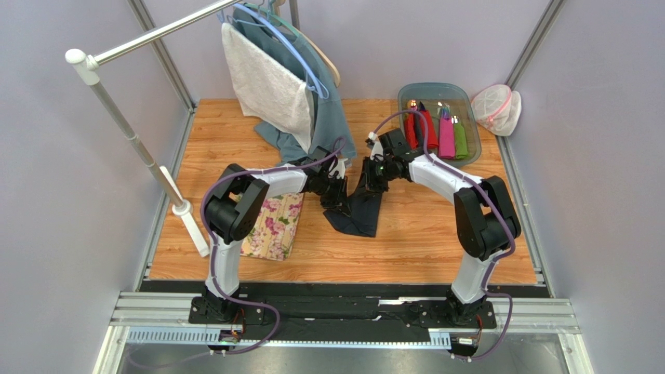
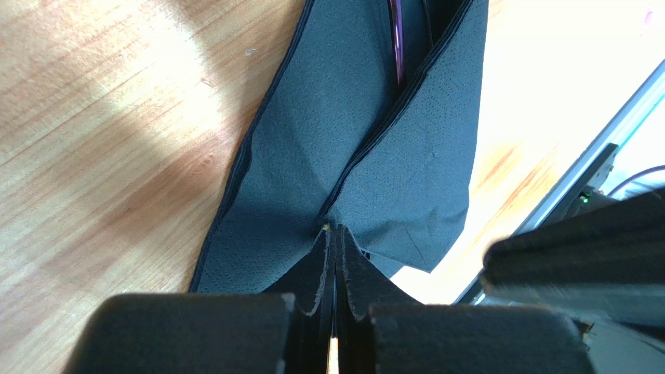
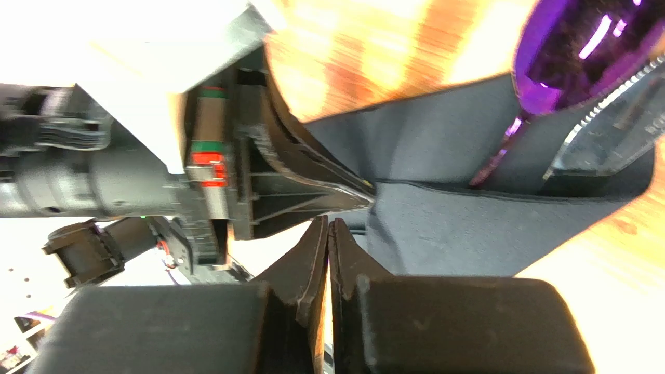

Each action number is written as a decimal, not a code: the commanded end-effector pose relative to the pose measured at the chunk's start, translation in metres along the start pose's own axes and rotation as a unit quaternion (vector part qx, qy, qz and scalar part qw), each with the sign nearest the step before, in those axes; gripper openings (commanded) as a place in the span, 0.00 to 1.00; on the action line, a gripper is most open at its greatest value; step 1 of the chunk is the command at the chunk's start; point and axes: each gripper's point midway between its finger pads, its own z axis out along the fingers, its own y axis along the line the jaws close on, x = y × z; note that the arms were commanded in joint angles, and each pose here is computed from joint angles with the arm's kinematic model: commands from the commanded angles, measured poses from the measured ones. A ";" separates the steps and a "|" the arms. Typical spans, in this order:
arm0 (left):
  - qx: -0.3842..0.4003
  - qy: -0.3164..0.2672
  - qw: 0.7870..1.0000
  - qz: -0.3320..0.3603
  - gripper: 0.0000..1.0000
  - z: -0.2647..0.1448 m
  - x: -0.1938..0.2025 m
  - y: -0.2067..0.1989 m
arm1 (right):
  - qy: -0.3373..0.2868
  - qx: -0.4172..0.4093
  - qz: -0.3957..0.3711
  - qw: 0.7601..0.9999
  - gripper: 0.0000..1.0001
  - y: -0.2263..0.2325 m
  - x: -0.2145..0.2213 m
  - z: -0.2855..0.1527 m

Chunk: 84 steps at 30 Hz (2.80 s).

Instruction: Place the utensils on the paper napkin and roll it up

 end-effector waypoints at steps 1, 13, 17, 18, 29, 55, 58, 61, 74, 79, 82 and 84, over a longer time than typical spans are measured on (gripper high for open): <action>-0.028 0.011 0.999 0.009 0.00 -0.003 0.009 0.012 | -0.006 0.026 -0.022 0.999 0.06 -0.007 -0.001 -0.005; -0.028 0.011 1.000 0.006 0.00 -0.003 0.010 0.011 | 0.005 0.085 -0.049 0.995 0.05 -0.036 0.004 0.013; -0.029 0.010 1.000 0.007 0.00 -0.003 0.010 0.012 | 0.007 0.100 -0.055 0.993 0.04 -0.046 0.003 0.021; -0.029 0.010 1.000 0.006 0.00 -0.003 0.010 0.012 | 0.011 0.105 -0.055 0.993 0.04 -0.049 0.005 0.023; 0.005 -0.021 0.999 0.024 0.02 -0.016 0.000 -0.007 | 0.061 0.130 -0.073 0.987 0.03 -0.074 0.038 0.047; -0.002 -0.012 1.000 -0.023 0.00 0.013 0.018 0.005 | 0.012 0.046 -0.066 0.997 0.07 -0.022 0.009 0.018; -0.004 -0.008 1.000 -0.030 0.00 0.015 0.022 0.008 | -0.021 0.057 -0.093 0.994 0.08 -0.009 -0.013 0.000; 0.004 -0.011 0.999 -0.034 0.00 0.016 0.019 0.005 | -0.020 0.095 -0.089 0.991 0.07 -0.020 -0.014 -0.006; 0.005 -0.015 0.999 -0.033 0.00 0.013 0.012 0.003 | 0.014 0.096 -0.056 0.994 0.07 -0.038 0.007 0.018; 0.006 -0.016 0.999 -0.034 0.00 0.012 0.011 0.003 | 0.023 0.112 -0.047 0.992 0.07 -0.058 0.019 0.036; 0.007 -0.016 0.999 -0.035 0.00 0.011 0.011 0.003 | 0.032 0.129 -0.042 0.990 0.06 -0.074 0.027 0.046; 0.005 -0.018 0.999 -0.035 0.00 0.010 0.011 0.004 | 0.038 0.138 -0.042 0.989 0.06 -0.080 0.030 0.051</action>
